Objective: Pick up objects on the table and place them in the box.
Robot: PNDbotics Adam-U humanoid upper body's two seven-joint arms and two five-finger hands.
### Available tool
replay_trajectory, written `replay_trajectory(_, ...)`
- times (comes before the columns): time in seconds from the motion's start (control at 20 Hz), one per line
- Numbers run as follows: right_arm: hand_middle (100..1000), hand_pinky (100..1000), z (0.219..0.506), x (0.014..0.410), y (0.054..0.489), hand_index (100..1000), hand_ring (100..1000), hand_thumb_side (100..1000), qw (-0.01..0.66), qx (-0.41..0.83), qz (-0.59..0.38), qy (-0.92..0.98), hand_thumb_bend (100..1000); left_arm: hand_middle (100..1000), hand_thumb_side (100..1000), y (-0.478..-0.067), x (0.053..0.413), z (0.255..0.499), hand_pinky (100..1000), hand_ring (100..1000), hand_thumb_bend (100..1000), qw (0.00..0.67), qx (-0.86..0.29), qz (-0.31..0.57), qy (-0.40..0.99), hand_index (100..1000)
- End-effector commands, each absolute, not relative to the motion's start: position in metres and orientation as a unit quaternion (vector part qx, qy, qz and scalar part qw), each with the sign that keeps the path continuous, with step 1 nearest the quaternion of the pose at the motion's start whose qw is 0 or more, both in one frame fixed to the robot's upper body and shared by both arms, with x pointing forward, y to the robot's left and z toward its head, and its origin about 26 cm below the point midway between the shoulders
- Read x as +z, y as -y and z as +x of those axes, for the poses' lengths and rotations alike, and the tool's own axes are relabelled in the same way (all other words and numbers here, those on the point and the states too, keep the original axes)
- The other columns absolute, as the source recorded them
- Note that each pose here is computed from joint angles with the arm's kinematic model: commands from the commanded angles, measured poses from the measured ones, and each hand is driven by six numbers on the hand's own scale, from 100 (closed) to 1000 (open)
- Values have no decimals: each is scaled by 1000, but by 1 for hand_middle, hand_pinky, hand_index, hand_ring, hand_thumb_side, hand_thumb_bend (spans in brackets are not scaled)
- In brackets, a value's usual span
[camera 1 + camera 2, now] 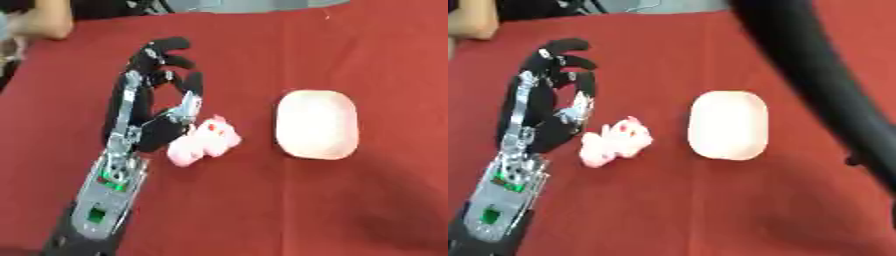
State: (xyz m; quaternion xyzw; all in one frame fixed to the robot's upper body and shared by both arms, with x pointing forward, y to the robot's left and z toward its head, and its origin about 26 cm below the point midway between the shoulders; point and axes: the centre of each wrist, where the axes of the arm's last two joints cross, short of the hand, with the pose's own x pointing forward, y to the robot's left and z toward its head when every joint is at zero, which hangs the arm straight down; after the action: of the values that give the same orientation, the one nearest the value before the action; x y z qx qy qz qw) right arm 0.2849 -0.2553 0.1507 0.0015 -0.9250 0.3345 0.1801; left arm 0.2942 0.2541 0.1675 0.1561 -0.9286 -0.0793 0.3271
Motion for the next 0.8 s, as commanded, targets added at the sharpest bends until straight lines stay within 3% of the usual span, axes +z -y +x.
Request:
replay_trajectory(0.05, 839, 578, 283, 158, 256, 933, 767, 748, 167, 344, -2, 924, 100, 694, 340, -255, 175, 292, 352, 629, 100, 315, -80, 155, 933, 797)
replay_trajectory(0.2, 839, 578, 283, 158, 256, 934, 767, 748, 168, 345, -2, 924, 100, 694, 311, -254, 175, 292, 350, 629, 100, 316, -82, 149, 933, 791)
replay_trajectory(0.25, 839, 578, 283, 158, 256, 934, 767, 748, 168, 345, -1, 924, 100, 694, 344, -254, 175, 292, 348, 628, 100, 316, -81, 147, 934, 785)
replay_trajectory(0.35, 840, 578, 283, 158, 255, 935, 767, 748, 168, 345, -1, 923, 100, 693, 559, -253, 174, 292, 345, 627, 100, 313, -73, 138, 937, 778)
replay_trajectory(0.45, 840, 578, 283, 158, 255, 934, 767, 748, 167, 345, -1, 924, 100, 695, 654, -253, 174, 292, 348, 629, 100, 310, -63, 133, 939, 775)
replay_trajectory(0.8, 840, 578, 284, 158, 254, 937, 768, 746, 168, 345, 0, 923, 100, 713, 767, -254, 174, 292, 336, 636, 100, 328, -93, 148, 928, 791)
